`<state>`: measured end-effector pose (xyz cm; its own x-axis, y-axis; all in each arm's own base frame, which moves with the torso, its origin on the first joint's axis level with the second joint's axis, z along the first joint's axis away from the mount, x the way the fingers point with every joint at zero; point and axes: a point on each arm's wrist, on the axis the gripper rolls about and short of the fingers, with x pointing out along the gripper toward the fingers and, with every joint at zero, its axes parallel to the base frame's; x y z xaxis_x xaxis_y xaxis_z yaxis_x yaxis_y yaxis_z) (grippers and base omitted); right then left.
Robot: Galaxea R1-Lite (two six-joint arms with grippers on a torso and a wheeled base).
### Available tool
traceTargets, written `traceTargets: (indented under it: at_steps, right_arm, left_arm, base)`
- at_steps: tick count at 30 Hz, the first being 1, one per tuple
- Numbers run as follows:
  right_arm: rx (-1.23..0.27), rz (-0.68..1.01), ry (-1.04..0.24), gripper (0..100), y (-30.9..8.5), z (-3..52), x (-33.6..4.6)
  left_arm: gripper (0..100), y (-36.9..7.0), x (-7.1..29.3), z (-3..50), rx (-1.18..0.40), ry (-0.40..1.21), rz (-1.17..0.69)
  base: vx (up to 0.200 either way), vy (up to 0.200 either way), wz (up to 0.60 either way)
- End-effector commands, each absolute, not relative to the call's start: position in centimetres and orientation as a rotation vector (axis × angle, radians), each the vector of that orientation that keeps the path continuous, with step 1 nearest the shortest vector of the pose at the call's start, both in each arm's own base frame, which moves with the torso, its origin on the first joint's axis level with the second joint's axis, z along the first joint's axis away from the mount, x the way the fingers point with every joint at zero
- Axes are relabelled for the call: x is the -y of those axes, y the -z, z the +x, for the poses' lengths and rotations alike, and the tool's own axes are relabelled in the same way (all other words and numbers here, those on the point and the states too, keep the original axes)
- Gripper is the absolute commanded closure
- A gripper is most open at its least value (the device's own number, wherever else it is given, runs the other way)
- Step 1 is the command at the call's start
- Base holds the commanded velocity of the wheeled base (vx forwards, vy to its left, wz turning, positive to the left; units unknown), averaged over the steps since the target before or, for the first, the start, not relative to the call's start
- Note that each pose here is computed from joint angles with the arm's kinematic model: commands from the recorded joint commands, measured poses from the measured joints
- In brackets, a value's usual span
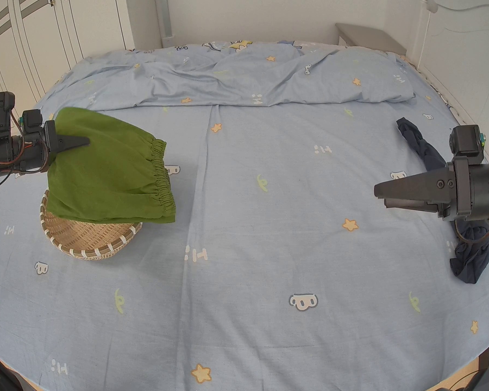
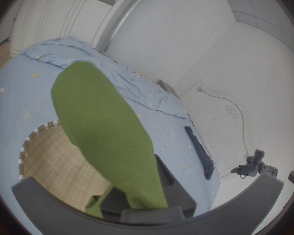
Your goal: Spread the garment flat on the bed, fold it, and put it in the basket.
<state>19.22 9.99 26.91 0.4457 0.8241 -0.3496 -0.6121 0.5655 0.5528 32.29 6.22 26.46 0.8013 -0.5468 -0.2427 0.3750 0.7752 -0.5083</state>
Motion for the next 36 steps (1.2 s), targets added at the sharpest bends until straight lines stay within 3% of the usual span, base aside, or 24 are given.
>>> traceTargets:
  at_steps: [1,6,13,24,34,35,36]
  right_arm:
    - [-0.638,0.372,-0.916,0,-27.0,19.2,-10.0]
    - [-0.637,0.372,-0.918,0,-27.0,19.1,-10.0]
    - [-0.639,0.371,-0.922,0,-26.9,19.1,-10.0]
    - [-0.644,0.371,-0.922,0,-26.8,19.0,-10.1]
    - [-0.646,0.372,-0.925,0,-26.8,19.0,-10.1]
    - [-0.645,0.37,-0.925,0,-26.8,19.0,-10.1]
    - [-0.645,0.37,-0.925,0,-26.8,19.0,-10.1]
  left_arm:
    - [100,-23.3,-9.8,34.4,-0.444,0.421,-0.519]
    - [100,-21.0,-12.7,35.1,-0.474,0.341,-0.56]
    - [100,-17.0,-13.6,36.6,-0.558,0.241,-0.539]
    - [100,-13.0,-9.2,39.2,-0.786,0.038,-0.384]
    - [100,-13.8,-7.4,38.9,-0.789,-0.047,-0.31]
    - [0,-14.5,-7.4,38.6,-0.774,-0.049,-0.306]
    - [0,-14.9,-7.4,38.2,-0.766,-0.051,-0.301]
  base:
    - [0.0,0.0,0.0]
    - [0.0,0.0,0.0]
    - [0.0,0.0,0.0]
    - [0.0,0.0,0.0]
    - [0.0,0.0,0.0]
    - [0.0,0.0,0.0]
    - [0.0,0.0,0.0]
